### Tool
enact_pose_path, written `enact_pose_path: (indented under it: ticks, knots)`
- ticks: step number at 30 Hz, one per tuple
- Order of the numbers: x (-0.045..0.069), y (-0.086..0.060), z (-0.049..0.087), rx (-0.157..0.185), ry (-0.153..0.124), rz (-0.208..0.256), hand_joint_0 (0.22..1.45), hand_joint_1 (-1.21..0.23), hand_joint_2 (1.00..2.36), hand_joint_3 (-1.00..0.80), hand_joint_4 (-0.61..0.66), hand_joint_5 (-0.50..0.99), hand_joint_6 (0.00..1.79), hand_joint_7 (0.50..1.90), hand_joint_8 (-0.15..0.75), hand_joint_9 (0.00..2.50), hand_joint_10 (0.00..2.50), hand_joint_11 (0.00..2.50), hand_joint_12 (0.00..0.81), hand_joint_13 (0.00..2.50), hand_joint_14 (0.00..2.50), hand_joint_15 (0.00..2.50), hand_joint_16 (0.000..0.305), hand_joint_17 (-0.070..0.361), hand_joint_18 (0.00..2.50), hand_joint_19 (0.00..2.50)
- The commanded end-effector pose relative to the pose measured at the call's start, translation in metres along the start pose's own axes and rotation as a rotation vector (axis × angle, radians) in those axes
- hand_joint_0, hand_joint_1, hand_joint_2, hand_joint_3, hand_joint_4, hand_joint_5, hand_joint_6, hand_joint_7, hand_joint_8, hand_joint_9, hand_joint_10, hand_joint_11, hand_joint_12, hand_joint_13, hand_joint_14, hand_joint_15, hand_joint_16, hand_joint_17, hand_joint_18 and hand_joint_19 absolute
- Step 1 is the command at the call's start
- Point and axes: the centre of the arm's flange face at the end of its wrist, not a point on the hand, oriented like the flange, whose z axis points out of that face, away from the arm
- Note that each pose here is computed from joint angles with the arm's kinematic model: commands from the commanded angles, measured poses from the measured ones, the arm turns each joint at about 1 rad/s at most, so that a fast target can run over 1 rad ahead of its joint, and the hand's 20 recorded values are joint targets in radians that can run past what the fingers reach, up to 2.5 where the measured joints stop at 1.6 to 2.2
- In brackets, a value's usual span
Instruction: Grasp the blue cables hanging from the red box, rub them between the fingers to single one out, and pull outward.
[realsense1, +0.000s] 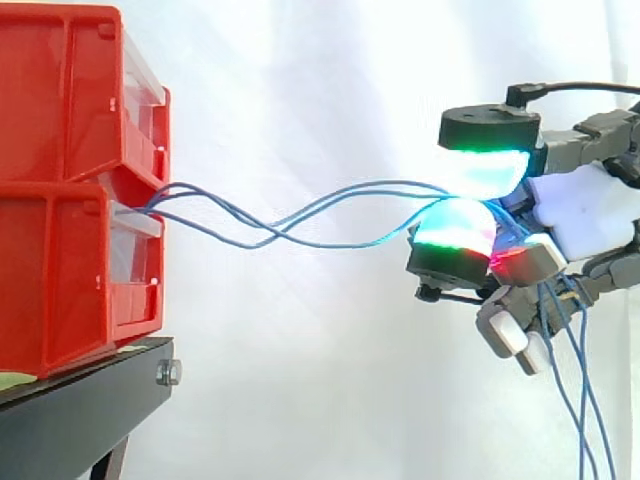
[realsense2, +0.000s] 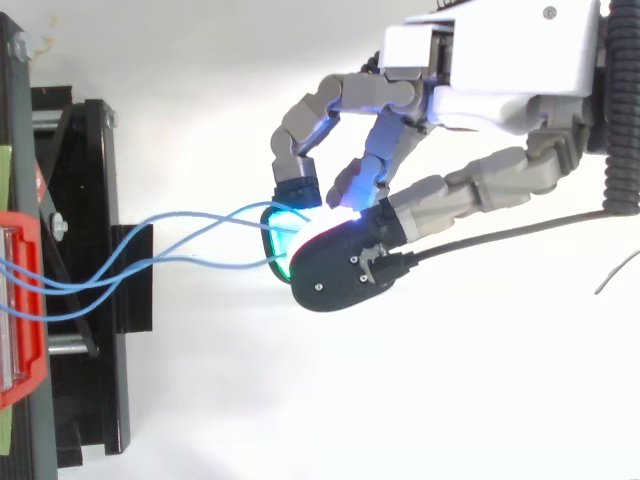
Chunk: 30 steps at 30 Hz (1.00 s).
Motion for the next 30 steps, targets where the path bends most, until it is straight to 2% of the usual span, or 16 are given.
enact_pose_path:
  ticks: [1,10,15,19,30]
  knots:
    - [0.0001,-0.0002,0.0001,0.000,0.001,0.000,0.68,-0.89,1.02,-0.25,-0.02,-0.17,0.92,1.01,0.228,1.14,0.02,0.82,0.331,0.83,0.03,0.63,0.047,0.105,0.66,0.64]
    - [0.0000,-0.0002,0.0001,0.000,0.000,0.000,0.72,-0.90,1.00,-0.47,0.00,-0.17,0.92,0.98,0.226,1.17,0.02,0.82,0.325,0.84,0.03,0.62,0.046,0.103,0.68,0.63]
    - [0.0001,-0.0002,0.0001,0.000,0.001,0.000,0.59,-0.73,1.00,-0.50,0.03,-0.15,0.89,1.02,0.235,1.27,0.02,0.83,0.327,0.88,0.03,0.65,0.046,0.104,0.69,0.67]
    - [0.0000,-0.0002,0.0001,0.000,0.000,0.000,0.54,-0.62,1.00,-0.50,0.06,-0.14,0.88,1.02,0.244,1.29,0.02,0.82,0.340,0.90,0.03,0.65,0.049,0.110,0.69,0.68]
    - [0.0000,-0.0002,0.0001,0.000,0.000,0.000,0.51,-0.46,1.00,-0.50,0.06,-0.14,0.86,1.02,0.265,1.34,0.02,0.82,0.351,0.94,0.03,0.66,0.052,0.117,0.71,0.68]
